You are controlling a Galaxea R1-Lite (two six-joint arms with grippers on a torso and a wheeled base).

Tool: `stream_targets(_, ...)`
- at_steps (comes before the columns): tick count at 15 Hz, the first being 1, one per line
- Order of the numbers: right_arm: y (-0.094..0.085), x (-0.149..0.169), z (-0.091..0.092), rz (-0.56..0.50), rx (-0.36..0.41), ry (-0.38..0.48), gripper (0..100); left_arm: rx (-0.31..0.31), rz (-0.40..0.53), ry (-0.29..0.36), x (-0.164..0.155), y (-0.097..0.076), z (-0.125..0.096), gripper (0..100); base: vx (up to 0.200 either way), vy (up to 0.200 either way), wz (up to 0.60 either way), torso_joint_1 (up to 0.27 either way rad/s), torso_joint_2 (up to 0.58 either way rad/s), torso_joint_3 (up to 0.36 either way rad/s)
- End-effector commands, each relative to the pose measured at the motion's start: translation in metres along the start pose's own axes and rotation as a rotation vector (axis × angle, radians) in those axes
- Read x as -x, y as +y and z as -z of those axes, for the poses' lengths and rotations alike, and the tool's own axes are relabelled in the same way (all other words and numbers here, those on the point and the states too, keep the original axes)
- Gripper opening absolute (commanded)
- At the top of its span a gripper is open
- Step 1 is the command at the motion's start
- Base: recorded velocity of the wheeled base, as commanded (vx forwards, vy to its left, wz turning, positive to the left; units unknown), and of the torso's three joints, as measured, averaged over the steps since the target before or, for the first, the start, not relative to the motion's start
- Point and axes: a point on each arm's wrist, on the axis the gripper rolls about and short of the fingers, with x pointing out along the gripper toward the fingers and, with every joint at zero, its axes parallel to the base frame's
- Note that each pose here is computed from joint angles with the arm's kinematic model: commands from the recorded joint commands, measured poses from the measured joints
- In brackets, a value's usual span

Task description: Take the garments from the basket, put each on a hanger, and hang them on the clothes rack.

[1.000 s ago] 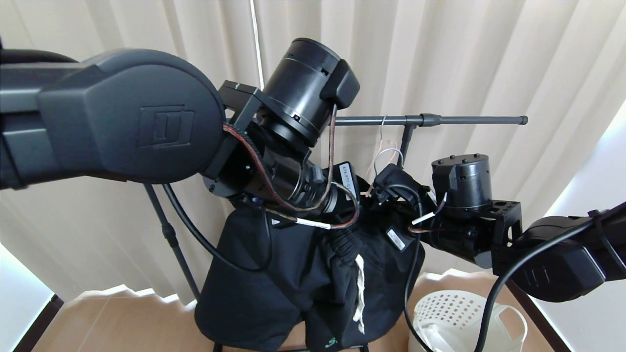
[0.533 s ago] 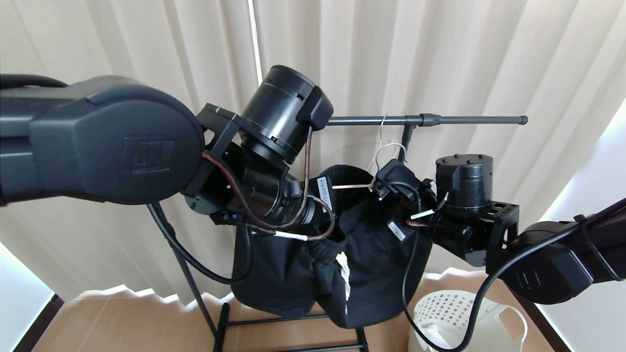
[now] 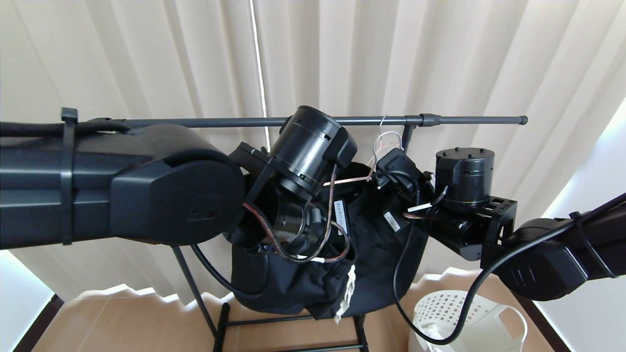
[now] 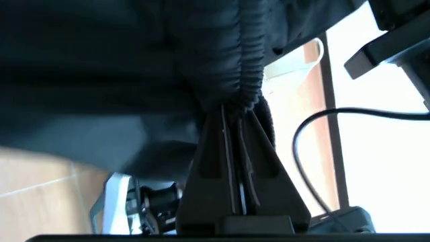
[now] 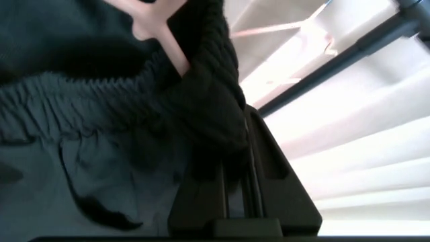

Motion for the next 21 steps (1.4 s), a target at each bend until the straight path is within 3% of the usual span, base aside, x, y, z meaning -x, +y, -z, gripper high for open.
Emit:
stream_targets(1, 0.003, 0.001, -0.001, -0.003, -0.003, -0.017, 0, -0.005, 0.004, 0.005, -0.008, -0.003, 0.004, 0, 0.0, 0.0, 0.0, 0.0, 0.0, 0.0)
stream_targets(7, 0.009, 0.0, -0.002, -0.011, -0.001, -0.029, 0, 0.038, 0.073, -0.049, -0.01, -0.013, 0.001, 0, 0.0, 0.0, 0.0, 0.0, 0.0, 0.0)
stream_targets(9, 0.009, 0.001, -0.001, -0.011, 0.0, -0.025, 0, 0.033, 0.054, -0.055, -0.012, -0.012, 0.002, 0, 0.0, 0.0, 0.0, 0.0, 0.0, 0.0)
stream_targets(14, 0.008, 0.003, -0.002, -0.006, -0.002, -0.029, 0, -0.002, -0.029, -0.168, 0.003, -0.006, -0.008, 0, 0.0, 0.0, 0.0, 0.0, 0.0, 0.0)
stream_targets(21, 0.01, 0.009, -0.004, 0.03, 0.008, -0.09, 0, -0.008, -0.04, -0.162, -0.002, -0.005, -0.006, 0, 0.0, 0.0, 0.0, 0.0, 0.0, 0.0)
